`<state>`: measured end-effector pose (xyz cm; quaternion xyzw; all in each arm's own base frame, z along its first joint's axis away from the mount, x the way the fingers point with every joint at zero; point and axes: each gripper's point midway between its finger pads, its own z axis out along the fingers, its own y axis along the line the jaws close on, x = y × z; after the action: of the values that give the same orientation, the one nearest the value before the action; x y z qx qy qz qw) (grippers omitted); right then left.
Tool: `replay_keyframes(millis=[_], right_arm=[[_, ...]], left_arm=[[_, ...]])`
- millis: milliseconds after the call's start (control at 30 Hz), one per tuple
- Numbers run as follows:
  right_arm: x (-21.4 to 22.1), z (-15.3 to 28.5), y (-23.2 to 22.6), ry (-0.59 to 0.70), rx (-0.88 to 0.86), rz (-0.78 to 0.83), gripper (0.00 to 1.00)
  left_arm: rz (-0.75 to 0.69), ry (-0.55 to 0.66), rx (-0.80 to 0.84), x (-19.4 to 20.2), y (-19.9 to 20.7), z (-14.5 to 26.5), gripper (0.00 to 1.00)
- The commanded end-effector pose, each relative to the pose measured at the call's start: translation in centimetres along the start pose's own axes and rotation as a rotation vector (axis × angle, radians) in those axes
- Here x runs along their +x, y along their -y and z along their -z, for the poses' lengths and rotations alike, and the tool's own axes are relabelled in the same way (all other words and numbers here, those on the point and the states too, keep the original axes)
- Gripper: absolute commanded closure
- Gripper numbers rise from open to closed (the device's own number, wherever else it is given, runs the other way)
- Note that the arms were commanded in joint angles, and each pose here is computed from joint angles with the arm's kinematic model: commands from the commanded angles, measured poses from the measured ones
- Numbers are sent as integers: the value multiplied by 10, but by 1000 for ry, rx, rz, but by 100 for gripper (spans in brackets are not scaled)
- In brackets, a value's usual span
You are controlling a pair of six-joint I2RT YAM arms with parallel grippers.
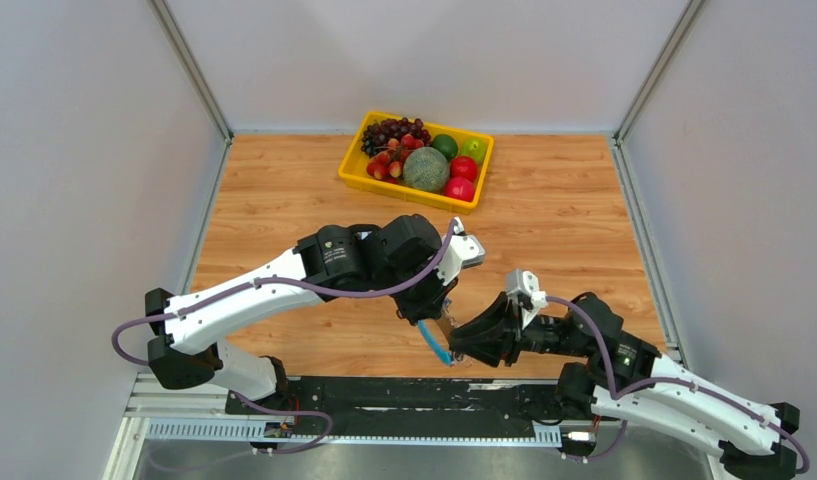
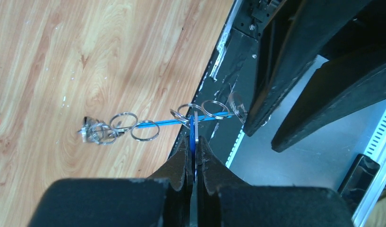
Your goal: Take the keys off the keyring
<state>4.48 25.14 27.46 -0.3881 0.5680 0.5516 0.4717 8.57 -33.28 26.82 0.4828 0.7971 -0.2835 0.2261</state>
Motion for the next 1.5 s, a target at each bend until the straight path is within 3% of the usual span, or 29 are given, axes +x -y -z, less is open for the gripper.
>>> replay_keyframes(millis=[0, 300, 567, 600, 633, 700, 1333, 1467], right_arm=[[-1, -7, 2, -27, 19, -47, 67], [5, -5, 48, -44, 281, -84, 59], [-19, 11, 39, 66, 261, -19, 51], [-23, 12, 37, 81, 250, -5, 51], [-27, 13, 34, 96, 233, 9, 52], [-32, 13, 26, 117, 193, 34, 52], [-38, -2, 25, 174, 137, 123, 54], [-38, -2, 29, 175, 152, 134, 51]], left_arm=[[-25, 111, 29, -26, 9, 24, 100], [-52, 113, 20, -24, 7, 29, 100], [-60, 110, 35, -24, 9, 27, 100], [-87, 279, 70, -28, 21, 91, 100], [-67, 157, 54, -27, 14, 43, 100], [-58, 125, 62, -27, 14, 29, 100], [-52, 123, 98, -29, 20, 22, 100], [-51, 124, 101, -29, 21, 22, 100]])
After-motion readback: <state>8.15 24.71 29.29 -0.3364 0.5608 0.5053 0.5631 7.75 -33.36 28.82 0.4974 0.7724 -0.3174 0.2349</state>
